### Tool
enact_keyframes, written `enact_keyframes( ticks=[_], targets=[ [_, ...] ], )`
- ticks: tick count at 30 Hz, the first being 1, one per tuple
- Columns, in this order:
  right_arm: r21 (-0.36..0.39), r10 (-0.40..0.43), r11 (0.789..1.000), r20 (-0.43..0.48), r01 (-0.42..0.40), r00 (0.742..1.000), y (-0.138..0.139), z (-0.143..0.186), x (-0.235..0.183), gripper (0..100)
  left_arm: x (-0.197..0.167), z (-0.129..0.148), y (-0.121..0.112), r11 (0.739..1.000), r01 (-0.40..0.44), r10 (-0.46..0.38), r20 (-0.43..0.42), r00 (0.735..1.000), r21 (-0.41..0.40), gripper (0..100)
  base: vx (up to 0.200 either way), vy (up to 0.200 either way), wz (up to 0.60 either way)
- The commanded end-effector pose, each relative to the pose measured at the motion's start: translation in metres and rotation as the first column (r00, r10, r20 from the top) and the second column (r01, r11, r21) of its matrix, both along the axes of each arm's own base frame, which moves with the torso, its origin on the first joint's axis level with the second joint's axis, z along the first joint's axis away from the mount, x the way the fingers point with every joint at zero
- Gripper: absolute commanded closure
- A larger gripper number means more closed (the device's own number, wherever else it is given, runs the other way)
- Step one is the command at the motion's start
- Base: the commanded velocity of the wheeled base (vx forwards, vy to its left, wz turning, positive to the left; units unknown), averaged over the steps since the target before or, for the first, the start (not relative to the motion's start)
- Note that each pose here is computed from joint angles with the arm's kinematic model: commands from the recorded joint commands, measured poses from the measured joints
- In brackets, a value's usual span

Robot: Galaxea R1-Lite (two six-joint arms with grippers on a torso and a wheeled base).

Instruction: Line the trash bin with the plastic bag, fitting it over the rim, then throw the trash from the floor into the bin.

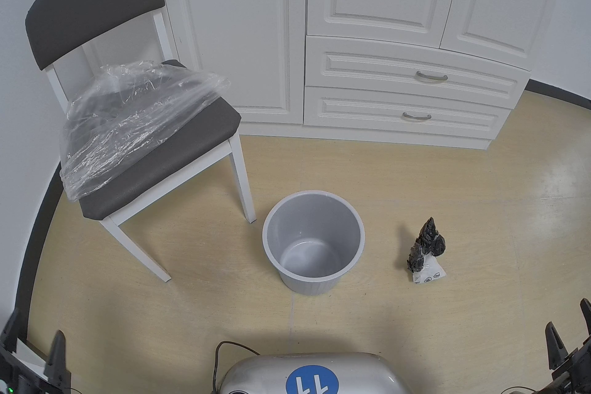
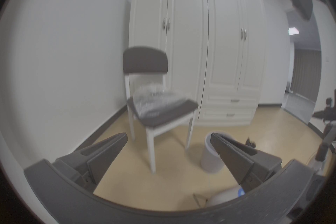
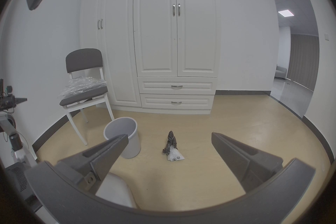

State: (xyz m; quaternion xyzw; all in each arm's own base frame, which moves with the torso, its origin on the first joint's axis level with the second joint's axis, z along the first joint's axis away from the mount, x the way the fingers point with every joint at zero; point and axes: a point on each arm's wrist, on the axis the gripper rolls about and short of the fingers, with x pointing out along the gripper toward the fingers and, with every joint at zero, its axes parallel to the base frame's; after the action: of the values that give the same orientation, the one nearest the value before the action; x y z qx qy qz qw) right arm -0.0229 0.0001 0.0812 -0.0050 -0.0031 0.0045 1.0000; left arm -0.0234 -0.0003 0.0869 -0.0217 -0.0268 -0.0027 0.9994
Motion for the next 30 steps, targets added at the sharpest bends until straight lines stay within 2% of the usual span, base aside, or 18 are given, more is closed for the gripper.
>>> enact_keyframes(
  ticks=[1,2,4,7,11,12,13,14,16,18,20,21,22,26,28,29,30],
  targets=[
    [-0.016,0.019,1.0,0.005,-0.018,1.0,0.0,-0.005,0.0,0,-0.019,0.048,-0.001,0.998,0.057,-0.049,0.268,0.962,-0.023,0,0.0,0.0,0.0],
    [-0.012,0.017,1.0,0.006,-0.017,1.0,0.0,-0.004,0.0,0,-0.019,0.048,-0.001,0.998,0.059,-0.052,0.269,0.962,-0.02,0,0.0,0.0,0.0],
    [0.05,0.002,0.999,0.004,-0.002,1.0,0.0,-0.005,0.0,0,-0.018,0.045,-0.001,0.999,0.053,-0.049,0.235,0.971,-0.008,0,0.0,0.0,0.0],
    [0.039,-0.01,0.999,0.007,0.01,1.0,0.0,-0.004,0.0,0,-0.018,0.044,-0.001,0.998,0.055,-0.052,0.216,0.975,-0.007,0,0.0,0.0,0.0],
    [0.016,-0.003,1.0,0.011,0.003,1.0,0.0,-0.004,0.0,0,-0.023,0.055,-0.001,0.998,0.059,-0.057,0.247,0.967,-0.003,0,0.0,0.0,0.0],
    [0.011,0.01,1.0,0.109,-0.011,0.994,0.0,0.013,-0.004,0,-0.025,0.066,-0.001,0.998,0.065,-0.063,0.259,0.964,-0.002,0,0.0,0.0,0.0],
    [0.012,0.011,1.0,0.124,-0.013,0.992,0.0,0.016,-0.005,0,-0.026,0.067,-0.001,0.998,0.065,-0.063,0.259,0.964,-0.002,0,0.0,0.0,0.0],
    [0.043,0.083,0.994,0.287,-0.1,0.954,0.001,0.052,-0.017,0,-0.029,0.072,-0.001,0.998,0.065,-0.062,0.274,0.96,0.0,0,0.0,0.0,0.0],
    [0.131,0.127,0.975,0.338,-0.181,0.932,0.003,0.071,-0.024,0,-0.031,0.069,-0.001,0.998,0.06,-0.058,0.271,0.961,-0.001,0,0.0,0.0,0.0],
    [0.195,0.128,0.96,0.323,-0.199,0.938,0.004,0.072,-0.023,0,-0.03,0.063,-0.001,0.999,0.051,-0.047,0.257,0.965,-0.005,0,0.0,0.0,0.0],
    [0.222,0.12,0.96,0.222,-0.171,0.968,0.004,0.071,-0.011,0,-0.029,0.061,-0.001,0.998,0.063,-0.061,0.245,0.967,0.001,0,0.0,0.0,0.0],
    [0.222,0.12,0.96,0.222,-0.171,0.968,0.004,0.071,-0.011,0,-0.029,0.061,-0.001,0.998,0.063,-0.061,0.245,0.967,0.001,0,0.0,0.0,0.0],
    [0.236,0.117,0.96,0.14,-0.148,0.983,0.004,0.081,0.002,0,-0.026,0.067,-0.001,0.997,0.077,-0.078,0.226,0.971,0.014,0,0.0,0.0,0.0],
    [0.254,0.117,0.959,0.057,-0.128,0.991,0.003,0.13,0.039,0,0.006,0.091,-0.001,0.989,0.081,-0.09,0.068,0.994,0.127,0,0.0,0.0,0.0],
    [0.254,0.117,0.959,0.033,-0.121,0.993,0.002,0.146,0.063,0,0.026,0.103,-0.001,0.988,0.078,-0.078,-0.007,0.997,0.132,0,0.0,0.0,0.0],
    [0.254,0.117,0.959,0.033,-0.121,0.993,0.002,0.146,0.063,0,0.026,0.103,-0.001,0.988,0.078,-0.078,-0.007,0.997,0.132,0,0.0,0.0,0.0],
    [0.25,0.122,0.959,0.053,-0.131,0.991,0.002,0.156,0.083,0,0.045,0.109,-0.001,0.989,0.072,-0.062,-0.077,0.995,0.129,0,0.0,0.0,0.0]
  ],
)
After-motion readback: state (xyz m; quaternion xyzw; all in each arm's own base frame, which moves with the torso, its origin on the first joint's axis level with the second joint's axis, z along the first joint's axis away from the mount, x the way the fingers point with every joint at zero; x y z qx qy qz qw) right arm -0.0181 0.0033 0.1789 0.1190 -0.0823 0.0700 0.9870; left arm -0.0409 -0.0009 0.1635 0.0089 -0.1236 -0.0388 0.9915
